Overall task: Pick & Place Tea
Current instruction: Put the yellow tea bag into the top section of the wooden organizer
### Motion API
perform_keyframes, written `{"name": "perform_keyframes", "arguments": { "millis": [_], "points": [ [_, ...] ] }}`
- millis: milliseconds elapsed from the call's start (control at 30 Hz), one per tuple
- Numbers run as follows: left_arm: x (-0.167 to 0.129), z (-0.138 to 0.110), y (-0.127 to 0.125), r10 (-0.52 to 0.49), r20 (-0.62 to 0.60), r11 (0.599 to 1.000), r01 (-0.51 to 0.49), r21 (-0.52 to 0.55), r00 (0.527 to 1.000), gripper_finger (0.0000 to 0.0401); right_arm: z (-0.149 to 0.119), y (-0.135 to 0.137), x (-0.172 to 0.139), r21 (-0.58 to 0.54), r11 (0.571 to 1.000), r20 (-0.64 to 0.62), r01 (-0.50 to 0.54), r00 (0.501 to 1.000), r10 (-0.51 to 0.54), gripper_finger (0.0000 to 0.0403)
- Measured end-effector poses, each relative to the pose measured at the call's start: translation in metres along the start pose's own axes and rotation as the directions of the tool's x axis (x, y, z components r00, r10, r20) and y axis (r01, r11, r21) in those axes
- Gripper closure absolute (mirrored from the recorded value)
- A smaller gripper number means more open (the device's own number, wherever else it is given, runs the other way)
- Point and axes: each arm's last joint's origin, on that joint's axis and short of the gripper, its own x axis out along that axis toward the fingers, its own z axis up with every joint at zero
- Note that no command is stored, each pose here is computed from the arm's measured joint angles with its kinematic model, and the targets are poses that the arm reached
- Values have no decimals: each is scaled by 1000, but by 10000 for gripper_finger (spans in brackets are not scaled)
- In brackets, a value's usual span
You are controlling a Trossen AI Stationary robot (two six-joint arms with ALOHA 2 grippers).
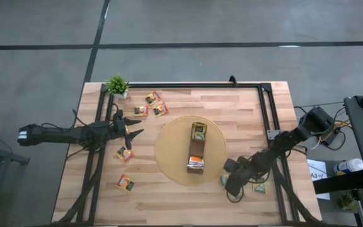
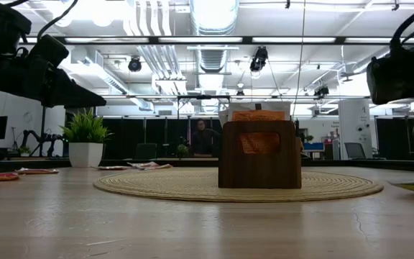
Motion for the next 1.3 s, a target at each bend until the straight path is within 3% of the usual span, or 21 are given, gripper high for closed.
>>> {"name": "perform_keyframes", "arguments": {
  "millis": [167, 400, 533, 733, 933, 1067, 1300],
  "points": [
    [0, 0, 0, 0, -1, 1000, 0, 0, 1000, 199, 5, 9, 1, -93, 995, -17, 35, 999, -37, 255],
    [0, 0, 0, 0, -2, 1000, 0, 1, 1000, 199, 16, 10, -15, -172, 963, -40, 207, 975, -217, 383],
    [0, 0, 0, 0, -2, 1000, 0, 0, 1000, 199, 22, 13, -25, -227, 928, -27, 295, 951, -309, 393],
    [0, 0, 0, 0, -2, 1000, 0, 1, 1000, 199, 38, 37, -53, -327, 900, 18, 288, 954, -298, 395],
    [0, 0, 0, 0, -2, 1000, 0, 1, 1000, 199, 50, 58, -80, -337, 902, 83, 269, 963, -256, 395],
    [0, 0, 0, 0, -2, 1000, 0, 0, 1000, 199, 55, 67, -88, -283, 922, 153, 263, 962, -227, 394],
    [0, 0, 0, 0, -3, 1000, 0, 1, 1000, 199, 60, 75, -93, -66, 974, 240, 217, 951, -196, 394]
  ]
}}
